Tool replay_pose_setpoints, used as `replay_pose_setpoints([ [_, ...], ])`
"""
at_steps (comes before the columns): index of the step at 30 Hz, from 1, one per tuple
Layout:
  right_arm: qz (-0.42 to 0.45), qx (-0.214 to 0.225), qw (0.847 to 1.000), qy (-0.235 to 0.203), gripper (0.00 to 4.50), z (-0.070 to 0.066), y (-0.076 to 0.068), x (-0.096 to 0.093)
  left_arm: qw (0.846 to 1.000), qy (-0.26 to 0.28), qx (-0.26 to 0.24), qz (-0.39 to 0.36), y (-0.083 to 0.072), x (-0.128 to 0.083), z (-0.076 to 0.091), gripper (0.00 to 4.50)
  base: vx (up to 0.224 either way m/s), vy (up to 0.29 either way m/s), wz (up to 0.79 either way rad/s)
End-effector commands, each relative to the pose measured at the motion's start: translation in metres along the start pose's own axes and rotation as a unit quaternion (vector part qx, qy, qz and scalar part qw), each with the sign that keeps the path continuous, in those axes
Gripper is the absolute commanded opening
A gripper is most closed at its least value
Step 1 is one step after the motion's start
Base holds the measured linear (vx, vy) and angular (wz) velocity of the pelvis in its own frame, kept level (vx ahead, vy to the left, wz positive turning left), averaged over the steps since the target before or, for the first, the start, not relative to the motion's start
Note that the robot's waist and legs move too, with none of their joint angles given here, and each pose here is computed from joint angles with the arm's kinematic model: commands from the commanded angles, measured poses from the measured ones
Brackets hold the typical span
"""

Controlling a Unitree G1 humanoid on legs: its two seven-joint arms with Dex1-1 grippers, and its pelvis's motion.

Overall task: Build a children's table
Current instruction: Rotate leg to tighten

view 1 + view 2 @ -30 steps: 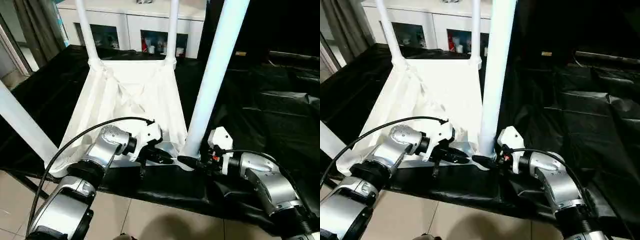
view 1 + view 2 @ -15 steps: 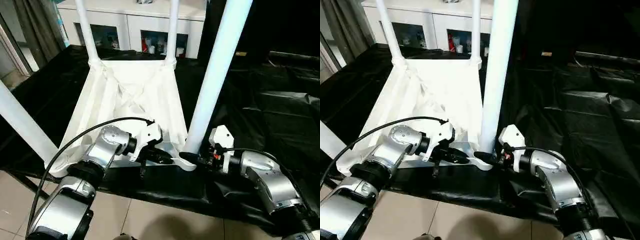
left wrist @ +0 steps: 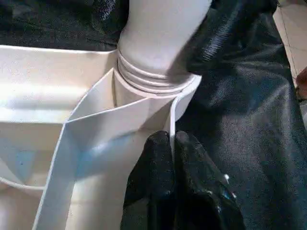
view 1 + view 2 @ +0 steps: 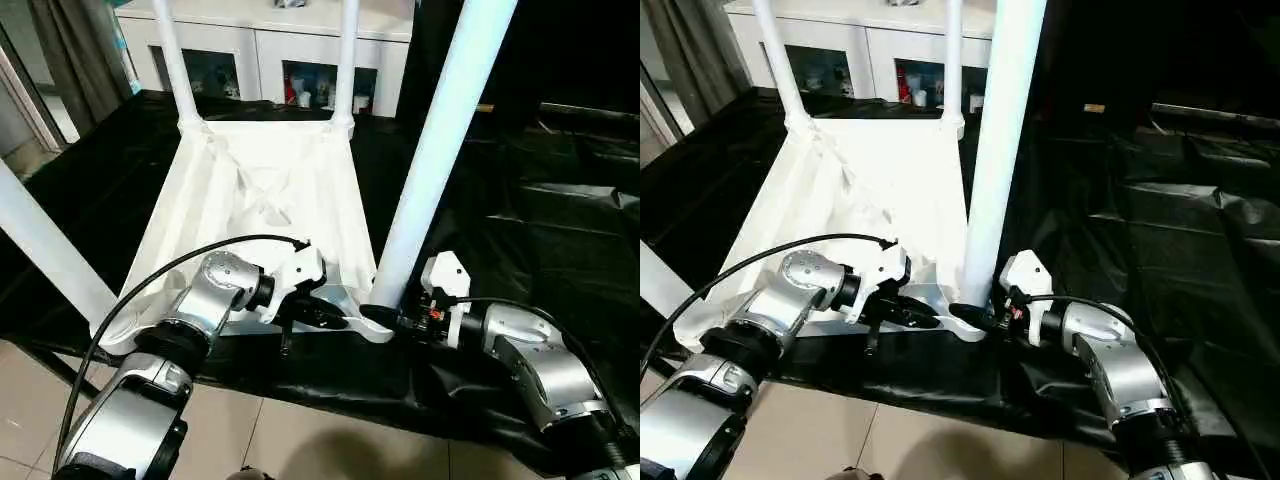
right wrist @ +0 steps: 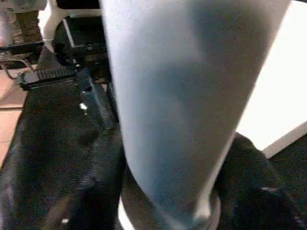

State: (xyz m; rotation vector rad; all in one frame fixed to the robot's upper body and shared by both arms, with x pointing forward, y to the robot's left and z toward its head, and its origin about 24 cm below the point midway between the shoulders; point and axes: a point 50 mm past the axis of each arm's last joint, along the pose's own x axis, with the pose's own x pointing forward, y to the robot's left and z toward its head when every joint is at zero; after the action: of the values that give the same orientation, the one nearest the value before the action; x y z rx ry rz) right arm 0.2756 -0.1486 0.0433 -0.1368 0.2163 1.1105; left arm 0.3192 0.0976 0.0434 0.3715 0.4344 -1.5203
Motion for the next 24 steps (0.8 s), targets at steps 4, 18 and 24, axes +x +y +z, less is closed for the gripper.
replay_pose_setpoints([
  [4,0.003,-0.009,0.999,0.050,3.09,-0.0164,0.0054,0.0022,1.000,-0.005,-0.026,-0.014,-0.0090,0.0111,-0.0106,0.00,0.000,0.000,0.00],
  [18,0.001,-0.002,0.999,0.050,2.66,-0.0180,0.0029,0.0027,1.000,-0.004,-0.025,-0.012,-0.0090,0.0106,-0.0111,0.00,0.000,0.000,0.00],
  [24,-0.001,0.010,0.999,0.037,2.63,-0.0170,0.0033,0.0037,1.000,-0.002,-0.026,-0.012,-0.0094,0.0096,-0.0124,0.00,0.000,0.000,0.00],
])
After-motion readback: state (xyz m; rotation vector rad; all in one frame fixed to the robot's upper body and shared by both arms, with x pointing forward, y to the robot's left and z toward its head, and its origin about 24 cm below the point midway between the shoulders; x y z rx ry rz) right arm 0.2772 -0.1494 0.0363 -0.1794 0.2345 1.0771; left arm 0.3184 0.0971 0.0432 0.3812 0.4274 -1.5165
